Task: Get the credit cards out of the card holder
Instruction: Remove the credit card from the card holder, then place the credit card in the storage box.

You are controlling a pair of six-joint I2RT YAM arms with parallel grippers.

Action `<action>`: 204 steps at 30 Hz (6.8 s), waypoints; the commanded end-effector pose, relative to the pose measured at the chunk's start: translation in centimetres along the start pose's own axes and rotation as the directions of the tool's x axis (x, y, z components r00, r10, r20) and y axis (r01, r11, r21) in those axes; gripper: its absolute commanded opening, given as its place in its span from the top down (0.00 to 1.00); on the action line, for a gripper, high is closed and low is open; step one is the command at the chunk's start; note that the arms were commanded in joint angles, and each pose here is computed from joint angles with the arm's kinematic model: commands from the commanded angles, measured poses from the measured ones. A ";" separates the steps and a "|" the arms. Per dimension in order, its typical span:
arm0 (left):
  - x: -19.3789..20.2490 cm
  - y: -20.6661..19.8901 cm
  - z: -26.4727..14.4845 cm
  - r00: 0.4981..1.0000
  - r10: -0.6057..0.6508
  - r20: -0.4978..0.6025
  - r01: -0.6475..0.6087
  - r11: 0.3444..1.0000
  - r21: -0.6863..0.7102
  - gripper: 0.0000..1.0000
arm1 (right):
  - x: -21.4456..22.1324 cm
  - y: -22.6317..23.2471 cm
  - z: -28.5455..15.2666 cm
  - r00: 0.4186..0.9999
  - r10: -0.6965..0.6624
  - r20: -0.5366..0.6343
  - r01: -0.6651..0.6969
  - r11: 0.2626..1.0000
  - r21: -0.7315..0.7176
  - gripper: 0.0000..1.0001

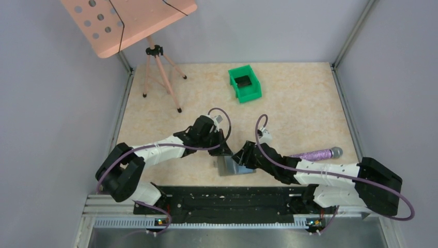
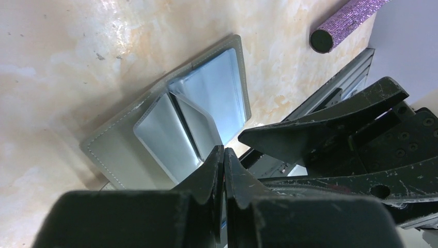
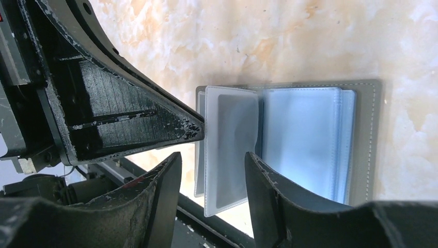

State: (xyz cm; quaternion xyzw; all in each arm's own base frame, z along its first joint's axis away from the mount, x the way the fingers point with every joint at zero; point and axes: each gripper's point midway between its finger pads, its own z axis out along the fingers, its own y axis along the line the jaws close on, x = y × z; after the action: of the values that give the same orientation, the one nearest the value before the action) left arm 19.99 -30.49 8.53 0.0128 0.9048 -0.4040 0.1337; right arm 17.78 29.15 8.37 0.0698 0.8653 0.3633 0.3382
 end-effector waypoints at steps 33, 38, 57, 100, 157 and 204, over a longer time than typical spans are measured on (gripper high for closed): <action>-0.3 2.0 1.3 0.998 0.027 0.051 -0.023 0.996 -0.084 0.88 | -1.4 1.0 -1.7 0.991 -0.130 -0.039 0.129 0.991 -0.036 0.77; 0.6 2.6 1.7 1.000 0.012 0.026 -0.010 0.997 -0.070 0.87 | -0.3 -0.7 0.1 0.989 -0.098 -0.107 0.096 0.995 -0.022 0.78; 1.7 2.6 2.1 0.997 0.065 0.049 -0.067 0.997 0.049 0.58 | 3.2 -8.4 0.4 0.991 0.039 -0.129 -0.021 0.990 0.140 0.79; 1.9 0.6 4.0 0.998 -0.044 0.048 0.031 0.968 0.249 0.83 | 3.4 -8.8 0.3 0.993 0.066 -0.103 -0.054 0.992 0.115 0.81; 4.5 -6.1 -8.7 0.900 0.429 0.075 -0.422 0.816 0.395 1.00 | -5.8 6.6 -10.0 0.924 -0.381 -0.005 0.322 0.786 -0.528 0.49; 4.6 -8.0 -10.1 0.898 0.426 0.113 -0.425 0.771 0.474 1.00 | -1.9 6.9 -9.7 0.911 -0.387 -0.145 0.191 0.705 -0.683 1.00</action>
State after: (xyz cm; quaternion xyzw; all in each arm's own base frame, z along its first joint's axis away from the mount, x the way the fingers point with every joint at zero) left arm 11.02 -28.53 17.40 0.2438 0.7673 -0.5703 0.1631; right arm 11.57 27.77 17.42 -0.2394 0.7382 0.5851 0.2354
